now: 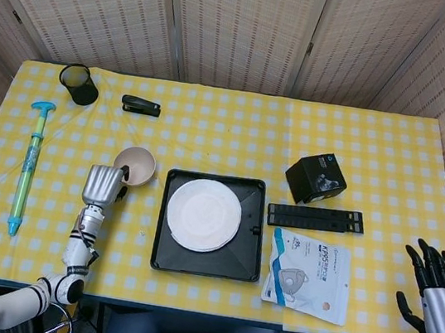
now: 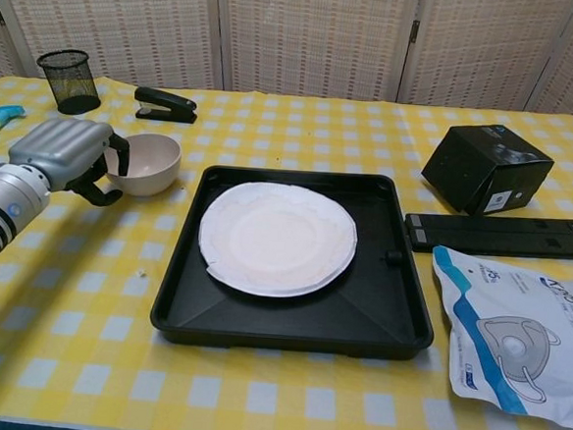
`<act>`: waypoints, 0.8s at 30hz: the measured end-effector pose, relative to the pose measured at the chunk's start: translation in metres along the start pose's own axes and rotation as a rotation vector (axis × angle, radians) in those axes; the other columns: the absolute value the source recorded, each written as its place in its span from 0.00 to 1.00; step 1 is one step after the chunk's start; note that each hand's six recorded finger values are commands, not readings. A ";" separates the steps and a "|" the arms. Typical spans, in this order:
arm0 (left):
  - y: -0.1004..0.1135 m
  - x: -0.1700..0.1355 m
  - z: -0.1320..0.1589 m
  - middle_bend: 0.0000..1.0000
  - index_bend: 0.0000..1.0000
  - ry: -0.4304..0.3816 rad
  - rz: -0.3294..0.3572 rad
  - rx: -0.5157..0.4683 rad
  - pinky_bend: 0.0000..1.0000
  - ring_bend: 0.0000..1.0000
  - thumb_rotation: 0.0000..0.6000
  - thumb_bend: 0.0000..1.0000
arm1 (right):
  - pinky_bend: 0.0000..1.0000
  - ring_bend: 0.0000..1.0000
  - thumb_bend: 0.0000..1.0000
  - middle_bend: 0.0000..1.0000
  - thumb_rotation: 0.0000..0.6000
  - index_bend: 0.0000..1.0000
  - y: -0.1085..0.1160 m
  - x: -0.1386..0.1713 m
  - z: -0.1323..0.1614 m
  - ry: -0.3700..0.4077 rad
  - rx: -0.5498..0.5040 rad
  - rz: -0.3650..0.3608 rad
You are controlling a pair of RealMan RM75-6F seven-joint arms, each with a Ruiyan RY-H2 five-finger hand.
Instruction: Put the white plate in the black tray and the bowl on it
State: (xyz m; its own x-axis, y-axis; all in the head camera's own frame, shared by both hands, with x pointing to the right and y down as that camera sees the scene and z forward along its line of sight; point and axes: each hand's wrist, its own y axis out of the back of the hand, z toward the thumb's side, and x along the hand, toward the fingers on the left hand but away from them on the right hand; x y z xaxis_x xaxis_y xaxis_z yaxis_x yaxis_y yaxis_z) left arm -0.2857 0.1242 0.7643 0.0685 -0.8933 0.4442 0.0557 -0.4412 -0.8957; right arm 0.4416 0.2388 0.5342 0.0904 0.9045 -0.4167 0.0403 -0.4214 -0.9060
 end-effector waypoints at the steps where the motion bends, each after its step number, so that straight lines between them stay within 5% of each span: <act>1: 0.000 0.001 0.000 1.00 0.62 -0.002 0.003 -0.004 1.00 1.00 1.00 0.38 | 0.00 0.00 0.42 0.00 1.00 0.00 0.000 0.000 0.000 -0.001 0.000 0.001; 7: 0.000 0.005 0.004 1.00 0.71 -0.017 0.036 -0.034 1.00 1.00 1.00 0.46 | 0.00 0.00 0.42 0.00 1.00 0.00 0.000 -0.001 -0.002 -0.011 0.002 0.002; 24: 0.028 -0.014 0.028 1.00 0.72 -0.118 0.135 -0.103 1.00 1.00 1.00 0.47 | 0.00 0.00 0.42 0.00 1.00 0.00 0.000 0.006 0.006 0.032 -0.002 0.003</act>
State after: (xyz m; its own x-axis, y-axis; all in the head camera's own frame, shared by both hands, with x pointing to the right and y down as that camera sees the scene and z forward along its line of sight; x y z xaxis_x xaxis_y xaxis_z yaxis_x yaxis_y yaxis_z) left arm -0.2571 0.1270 0.7338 0.1850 -0.9314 0.3135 -0.0641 -0.3298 -0.9419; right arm 0.4360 0.2444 0.5317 0.1225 0.9007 -0.4168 0.0417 -0.4243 -0.9046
